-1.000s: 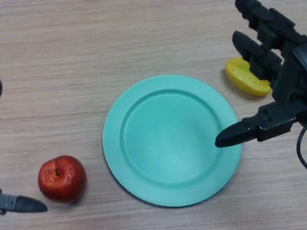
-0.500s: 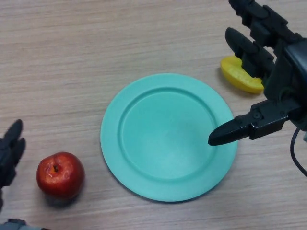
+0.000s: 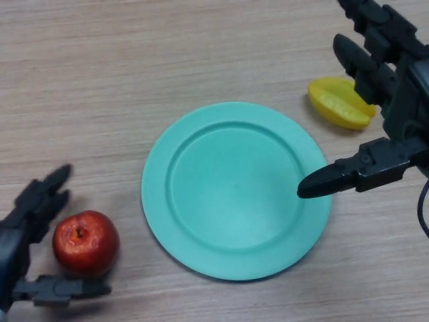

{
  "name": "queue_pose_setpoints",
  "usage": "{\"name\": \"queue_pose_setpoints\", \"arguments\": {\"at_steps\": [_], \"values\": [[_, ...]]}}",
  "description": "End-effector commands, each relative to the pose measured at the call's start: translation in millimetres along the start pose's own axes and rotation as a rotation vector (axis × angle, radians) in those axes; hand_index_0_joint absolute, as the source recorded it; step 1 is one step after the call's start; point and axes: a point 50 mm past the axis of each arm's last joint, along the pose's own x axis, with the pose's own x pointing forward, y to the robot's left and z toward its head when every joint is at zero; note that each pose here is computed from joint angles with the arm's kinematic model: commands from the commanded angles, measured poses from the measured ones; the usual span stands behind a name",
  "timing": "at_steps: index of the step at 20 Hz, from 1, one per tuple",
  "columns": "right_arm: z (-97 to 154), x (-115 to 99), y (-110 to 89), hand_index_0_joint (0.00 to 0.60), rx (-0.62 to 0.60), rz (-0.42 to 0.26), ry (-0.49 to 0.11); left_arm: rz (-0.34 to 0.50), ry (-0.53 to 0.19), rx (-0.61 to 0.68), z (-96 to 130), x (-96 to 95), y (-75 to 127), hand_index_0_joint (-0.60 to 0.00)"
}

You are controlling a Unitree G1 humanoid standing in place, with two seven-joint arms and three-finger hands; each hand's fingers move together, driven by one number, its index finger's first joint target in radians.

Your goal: Pick up the red apple and place it on the plate

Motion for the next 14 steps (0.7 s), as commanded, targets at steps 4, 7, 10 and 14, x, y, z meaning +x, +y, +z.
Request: {"name": "queue_pose_setpoints", "arguments": {"at_steps": [4,7,10,14], "values": [[31.6,-11.3,-14.2,0.0,-0.075,-0.076,-0.182,0.031,-0.192,0.216,30.9,5.0,20.8,-0.6],[34.3,-13.3,-14.6,0.0,-0.063,-0.087,-0.17,0.189,-0.211,0.313,43.0,6.1,38.2,-0.6],[35.0,-15.7,-16.6,0.0,-0.053,-0.095,-0.174,0.241,-0.294,0.317,65.8,11.1,35.1,-0.6],[38.4,-18.4,-20.8,0.0,-0.069,-0.116,-0.195,0.01,-0.3,0.262,95.9,37.5,2.0,-0.6]]}}
